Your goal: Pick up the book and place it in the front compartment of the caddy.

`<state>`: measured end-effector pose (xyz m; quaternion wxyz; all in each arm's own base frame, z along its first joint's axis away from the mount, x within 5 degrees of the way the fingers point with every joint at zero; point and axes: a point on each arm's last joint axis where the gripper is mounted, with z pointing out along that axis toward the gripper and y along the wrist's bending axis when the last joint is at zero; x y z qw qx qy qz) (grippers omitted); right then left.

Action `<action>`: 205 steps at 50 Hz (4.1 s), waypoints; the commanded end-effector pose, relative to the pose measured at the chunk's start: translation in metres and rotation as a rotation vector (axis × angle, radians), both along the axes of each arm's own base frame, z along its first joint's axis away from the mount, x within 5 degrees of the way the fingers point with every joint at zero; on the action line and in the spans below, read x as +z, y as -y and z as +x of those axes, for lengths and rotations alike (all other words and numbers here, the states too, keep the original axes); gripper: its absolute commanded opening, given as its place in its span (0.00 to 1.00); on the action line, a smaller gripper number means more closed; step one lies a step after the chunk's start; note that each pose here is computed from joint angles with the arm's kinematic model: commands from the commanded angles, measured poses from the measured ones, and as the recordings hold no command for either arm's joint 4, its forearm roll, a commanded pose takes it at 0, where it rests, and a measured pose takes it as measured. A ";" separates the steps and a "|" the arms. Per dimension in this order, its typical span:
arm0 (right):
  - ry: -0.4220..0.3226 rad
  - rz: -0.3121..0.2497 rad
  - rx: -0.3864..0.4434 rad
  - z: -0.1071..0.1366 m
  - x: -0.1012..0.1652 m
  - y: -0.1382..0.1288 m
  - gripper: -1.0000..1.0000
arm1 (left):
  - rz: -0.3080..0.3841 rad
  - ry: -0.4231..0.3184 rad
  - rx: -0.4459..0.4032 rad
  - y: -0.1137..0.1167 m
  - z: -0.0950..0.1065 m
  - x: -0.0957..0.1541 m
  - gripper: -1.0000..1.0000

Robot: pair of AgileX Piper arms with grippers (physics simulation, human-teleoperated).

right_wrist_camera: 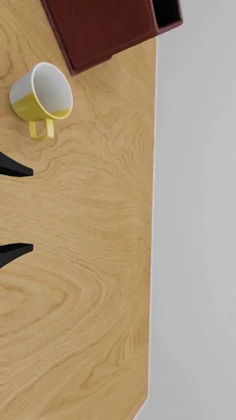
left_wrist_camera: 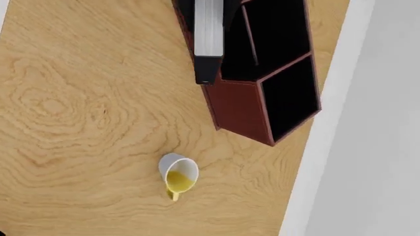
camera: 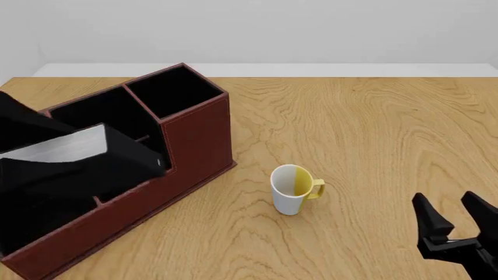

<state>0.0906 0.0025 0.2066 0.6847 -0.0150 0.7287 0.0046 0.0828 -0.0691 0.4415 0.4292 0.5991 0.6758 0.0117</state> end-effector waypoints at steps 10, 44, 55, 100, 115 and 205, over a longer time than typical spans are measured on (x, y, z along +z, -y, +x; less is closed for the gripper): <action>-0.030 -0.003 -0.005 0.010 -0.003 0.000 1.00 | -0.041 0.048 0.122 0.011 0.040 0.046 0.00; -0.042 0.006 -0.011 0.012 -0.005 0.001 1.00 | 0.181 0.011 0.313 -0.026 0.093 0.018 0.00; -0.042 0.007 -0.013 0.011 -0.004 0.001 1.00 | 0.168 0.024 0.367 -0.033 0.103 0.028 0.00; -0.048 0.011 -0.023 0.017 -0.006 0.002 1.00 | 0.145 -0.024 0.402 -0.028 0.134 0.023 0.00; -0.053 0.014 -0.026 0.019 -0.007 0.002 1.00 | 0.149 -0.045 0.398 -0.024 0.144 0.003 0.00; -0.068 0.000 -0.035 0.029 -0.011 0.003 1.00 | 0.204 -0.039 0.423 -0.035 0.205 -0.079 0.00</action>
